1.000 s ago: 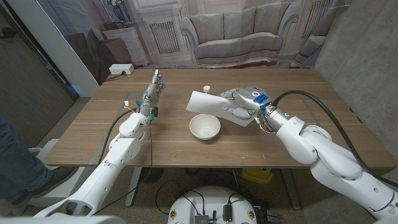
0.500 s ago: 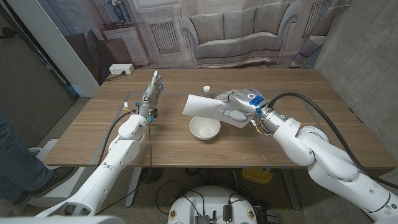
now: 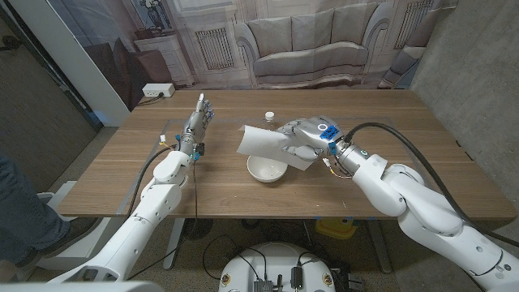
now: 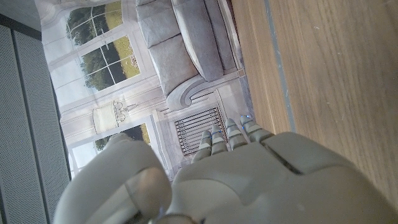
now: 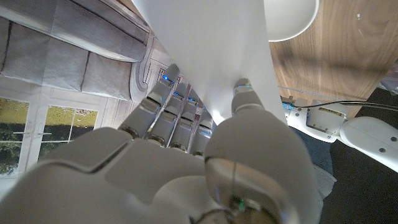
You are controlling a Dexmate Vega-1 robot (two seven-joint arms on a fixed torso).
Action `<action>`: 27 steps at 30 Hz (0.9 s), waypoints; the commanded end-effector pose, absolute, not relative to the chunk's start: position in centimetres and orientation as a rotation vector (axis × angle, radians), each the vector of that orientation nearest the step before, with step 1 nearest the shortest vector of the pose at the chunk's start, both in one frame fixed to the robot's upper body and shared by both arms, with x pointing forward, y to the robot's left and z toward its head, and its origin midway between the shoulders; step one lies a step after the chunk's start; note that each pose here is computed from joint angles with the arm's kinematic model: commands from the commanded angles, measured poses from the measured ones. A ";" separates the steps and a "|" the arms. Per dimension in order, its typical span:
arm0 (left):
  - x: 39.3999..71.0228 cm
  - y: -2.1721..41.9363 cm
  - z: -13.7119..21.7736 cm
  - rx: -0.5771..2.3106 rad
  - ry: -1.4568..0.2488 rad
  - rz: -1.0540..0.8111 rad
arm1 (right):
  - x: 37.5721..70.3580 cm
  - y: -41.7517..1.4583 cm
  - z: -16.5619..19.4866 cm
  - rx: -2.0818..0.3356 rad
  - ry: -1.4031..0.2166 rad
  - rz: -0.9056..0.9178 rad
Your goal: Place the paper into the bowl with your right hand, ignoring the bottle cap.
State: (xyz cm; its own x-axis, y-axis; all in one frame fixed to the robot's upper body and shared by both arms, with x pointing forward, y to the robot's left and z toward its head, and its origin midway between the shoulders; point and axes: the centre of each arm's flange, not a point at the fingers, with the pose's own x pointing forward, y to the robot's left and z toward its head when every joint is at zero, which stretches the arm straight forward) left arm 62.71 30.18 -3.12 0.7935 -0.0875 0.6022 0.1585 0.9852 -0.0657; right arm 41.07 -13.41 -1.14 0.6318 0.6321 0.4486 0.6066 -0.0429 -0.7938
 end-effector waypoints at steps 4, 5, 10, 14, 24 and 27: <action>62.6 30.5 -3.7 -0.124 -0.638 -0.129 | 41.6 -12.4 -1.8 -1.735 -1.039 0.075; 62.6 30.5 -3.8 -0.125 -0.638 -0.127 | 41.6 -12.3 -1.9 -1.737 -1.039 0.079; 62.4 30.7 -3.9 -0.126 -0.640 -0.125 | 41.7 -12.0 -2.1 -1.746 -1.048 0.089; 62.3 30.7 -4.0 -0.130 -0.641 -0.122 | 41.8 -11.8 -2.1 -1.753 -1.059 0.088; 62.1 30.7 -4.3 -0.132 -0.640 -0.117 | 42.4 -11.4 -2.3 -1.793 -1.068 0.091; 62.1 30.7 -4.4 -0.134 -0.639 -0.116 | 42.6 -11.3 -2.3 -1.799 -1.073 0.094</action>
State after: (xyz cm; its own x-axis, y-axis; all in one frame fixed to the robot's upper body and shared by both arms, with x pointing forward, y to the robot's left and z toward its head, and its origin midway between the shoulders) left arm 62.30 30.68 -4.13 0.7961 -0.0728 0.6007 0.1527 0.9848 -0.0831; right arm 42.07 -11.79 -2.13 0.6105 0.6817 0.4032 0.6125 -0.0836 -0.7860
